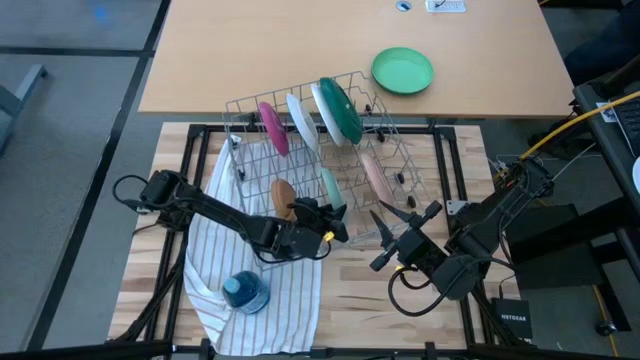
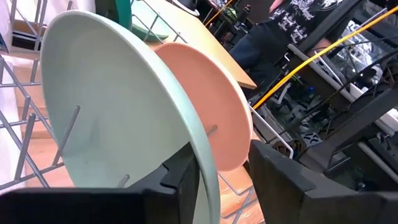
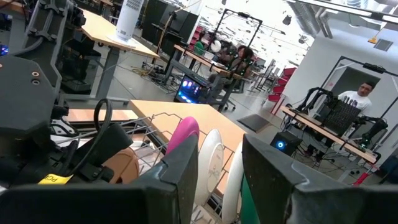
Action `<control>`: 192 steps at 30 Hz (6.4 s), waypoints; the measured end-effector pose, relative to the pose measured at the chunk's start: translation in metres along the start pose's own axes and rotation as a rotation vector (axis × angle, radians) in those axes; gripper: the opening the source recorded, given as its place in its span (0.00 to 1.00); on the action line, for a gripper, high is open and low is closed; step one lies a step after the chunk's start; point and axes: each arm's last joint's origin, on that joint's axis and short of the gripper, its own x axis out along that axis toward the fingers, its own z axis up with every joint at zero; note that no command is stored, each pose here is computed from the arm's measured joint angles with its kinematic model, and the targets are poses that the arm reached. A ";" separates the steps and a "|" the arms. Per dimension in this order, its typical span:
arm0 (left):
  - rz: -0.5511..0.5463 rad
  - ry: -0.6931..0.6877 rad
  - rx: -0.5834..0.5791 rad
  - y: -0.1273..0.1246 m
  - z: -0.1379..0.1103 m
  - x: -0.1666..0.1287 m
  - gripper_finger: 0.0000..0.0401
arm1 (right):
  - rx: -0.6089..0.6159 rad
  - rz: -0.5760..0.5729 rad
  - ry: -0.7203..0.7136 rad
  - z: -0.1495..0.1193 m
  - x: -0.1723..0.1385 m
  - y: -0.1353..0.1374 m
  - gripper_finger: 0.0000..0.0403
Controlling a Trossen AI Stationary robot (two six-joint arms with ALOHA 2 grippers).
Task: Sort dishes
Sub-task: Put the light green plate into the dish rack
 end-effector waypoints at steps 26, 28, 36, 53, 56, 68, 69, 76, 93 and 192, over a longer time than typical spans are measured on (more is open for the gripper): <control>-0.091 -0.026 0.203 -0.021 0.068 -0.044 0.34 | 0.071 0.077 -0.019 0.010 -0.001 -0.024 0.32; -0.080 -0.002 0.206 -0.017 0.066 -0.041 0.34 | 0.071 0.077 -0.019 0.010 -0.001 -0.023 0.32; -0.093 0.043 0.252 -0.015 0.063 -0.040 0.34 | 0.063 0.077 -0.018 0.009 -0.001 -0.023 0.32; -0.166 0.287 0.333 0.000 0.104 -0.075 0.34 | 0.019 0.080 -0.016 0.006 -0.001 -0.022 0.32; -0.123 0.383 0.272 0.010 0.111 -0.077 0.34 | 0.020 0.090 -0.017 0.006 -0.001 -0.022 0.32; -0.058 0.592 0.144 0.024 0.110 -0.067 0.34 | 0.020 0.189 -0.036 0.006 -0.001 -0.019 0.32; -0.060 0.602 0.141 0.024 0.111 -0.066 0.34 | 0.020 0.190 -0.036 0.006 -0.001 -0.019 0.32; -0.057 0.627 0.126 0.026 0.112 -0.062 0.34 | 0.019 0.199 -0.038 0.006 -0.001 -0.018 0.32; -0.072 0.701 0.164 0.024 0.088 -0.047 0.34 | 0.005 0.207 -0.037 0.005 -0.001 -0.018 0.32; 0.042 0.426 -0.013 0.023 0.057 -0.004 0.04 | -0.115 -0.007 0.003 0.000 0.000 -0.024 0.32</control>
